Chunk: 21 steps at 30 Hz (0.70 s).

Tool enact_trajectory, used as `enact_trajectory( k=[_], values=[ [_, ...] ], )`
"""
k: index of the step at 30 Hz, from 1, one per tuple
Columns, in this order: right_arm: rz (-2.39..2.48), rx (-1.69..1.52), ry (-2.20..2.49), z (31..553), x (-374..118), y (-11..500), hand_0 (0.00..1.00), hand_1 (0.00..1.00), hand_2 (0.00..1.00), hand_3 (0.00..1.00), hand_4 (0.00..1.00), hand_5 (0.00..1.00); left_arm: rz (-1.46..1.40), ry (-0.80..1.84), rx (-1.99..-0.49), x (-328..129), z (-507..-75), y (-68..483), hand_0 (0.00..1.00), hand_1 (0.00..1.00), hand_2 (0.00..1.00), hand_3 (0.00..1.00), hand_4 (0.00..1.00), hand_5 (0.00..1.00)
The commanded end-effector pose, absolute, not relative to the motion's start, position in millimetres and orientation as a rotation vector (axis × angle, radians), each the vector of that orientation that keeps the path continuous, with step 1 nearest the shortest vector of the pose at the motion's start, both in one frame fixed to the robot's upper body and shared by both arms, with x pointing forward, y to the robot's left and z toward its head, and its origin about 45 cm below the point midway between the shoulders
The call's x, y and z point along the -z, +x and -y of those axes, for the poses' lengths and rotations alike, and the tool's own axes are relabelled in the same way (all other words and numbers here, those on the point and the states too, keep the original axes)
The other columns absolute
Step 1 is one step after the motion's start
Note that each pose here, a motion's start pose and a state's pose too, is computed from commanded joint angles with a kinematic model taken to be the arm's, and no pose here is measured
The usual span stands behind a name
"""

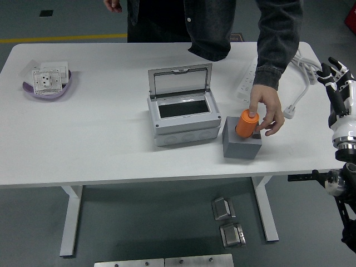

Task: Pick up the cylinder from the cube,place it in the box,flap close box

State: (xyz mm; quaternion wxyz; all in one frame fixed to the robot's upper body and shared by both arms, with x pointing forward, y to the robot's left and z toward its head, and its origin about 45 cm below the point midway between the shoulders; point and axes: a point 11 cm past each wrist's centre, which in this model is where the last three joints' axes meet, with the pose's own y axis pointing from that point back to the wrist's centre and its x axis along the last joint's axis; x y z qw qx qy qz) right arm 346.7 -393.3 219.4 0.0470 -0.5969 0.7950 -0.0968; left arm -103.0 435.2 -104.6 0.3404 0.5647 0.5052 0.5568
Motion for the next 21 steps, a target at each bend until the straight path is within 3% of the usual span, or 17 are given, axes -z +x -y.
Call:
enact_trajectory(
  k=[16,17,21],
  values=[
    [-2.354,0.253,-1.662,363.7,-200.3,331.8,0.787,0.746,0.779,0.795,0.913,0.596,-1.327,1.461,-1.452,105.7,-431.3,-105.3,0.682,0.650,0.560,0.586,0.495,0.041],
    [-2.333,0.235,-1.663,357.7,-196.0,329.6,0.785,0.786,0.826,0.811,0.908,0.520,-1.328,1.460,-1.451,105.8,-430.9,-105.4,0.682,0.650,0.560,0.587,0.496,0.041],
    [-2.304,0.150,-1.685,340.6,-180.9,325.0,0.785,0.786,0.826,0.811,0.908,0.520,-1.327,1.458,-1.455,105.8,-431.0,-105.1,0.682,0.650,0.560,0.587,0.496,0.041]
  ],
)
